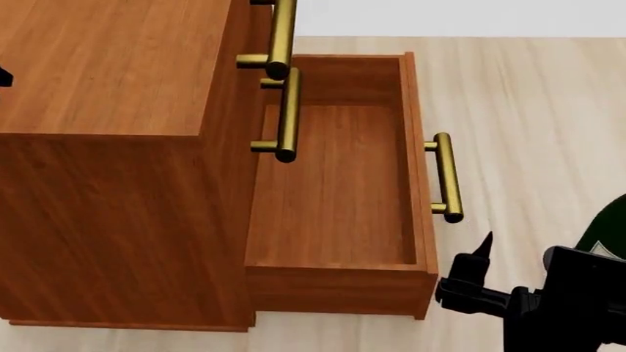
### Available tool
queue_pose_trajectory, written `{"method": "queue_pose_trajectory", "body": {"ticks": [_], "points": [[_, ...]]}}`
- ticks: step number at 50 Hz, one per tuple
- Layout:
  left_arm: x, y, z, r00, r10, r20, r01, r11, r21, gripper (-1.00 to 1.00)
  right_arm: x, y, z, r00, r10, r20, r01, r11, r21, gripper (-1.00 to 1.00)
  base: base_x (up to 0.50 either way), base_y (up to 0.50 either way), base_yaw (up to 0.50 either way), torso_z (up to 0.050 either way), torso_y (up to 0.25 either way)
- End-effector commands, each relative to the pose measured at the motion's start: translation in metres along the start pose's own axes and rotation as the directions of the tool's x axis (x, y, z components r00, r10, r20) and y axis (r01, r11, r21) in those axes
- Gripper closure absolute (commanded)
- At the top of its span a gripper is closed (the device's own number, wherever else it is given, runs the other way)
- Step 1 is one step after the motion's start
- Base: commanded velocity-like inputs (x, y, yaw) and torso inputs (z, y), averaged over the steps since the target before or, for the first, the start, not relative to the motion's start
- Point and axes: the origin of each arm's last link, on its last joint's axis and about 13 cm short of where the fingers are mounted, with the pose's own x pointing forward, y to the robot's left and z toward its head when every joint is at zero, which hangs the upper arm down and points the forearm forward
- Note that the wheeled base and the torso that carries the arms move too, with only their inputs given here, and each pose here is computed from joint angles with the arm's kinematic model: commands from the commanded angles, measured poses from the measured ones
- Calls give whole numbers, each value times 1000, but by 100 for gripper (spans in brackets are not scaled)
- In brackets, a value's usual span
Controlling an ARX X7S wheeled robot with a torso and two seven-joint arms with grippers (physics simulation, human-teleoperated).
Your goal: Close the bottom drawer of the cabinet and open the top drawer.
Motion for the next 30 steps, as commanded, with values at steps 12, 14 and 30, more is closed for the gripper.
{"method": "queue_pose_trajectory", "body": {"ticks": [12,14,30], "points": [[1,2,2,1000,2,4,-2,1000,9,-100,18,-1,-10,999,-18,-39,18,1000,1,-100,0,0,0,0,0],[1,2,2,1000,3,3,-3,1000,11,-100,19,-1,-10,999,-18,-44,18,1000,-3,-100,0,0,0,0,0],[0,5,3,1000,10,5,-10,1000,19,-100,33,-1,-17,997,-31,-71,30,999,-14,-100,0,0,0,0,0]]}}
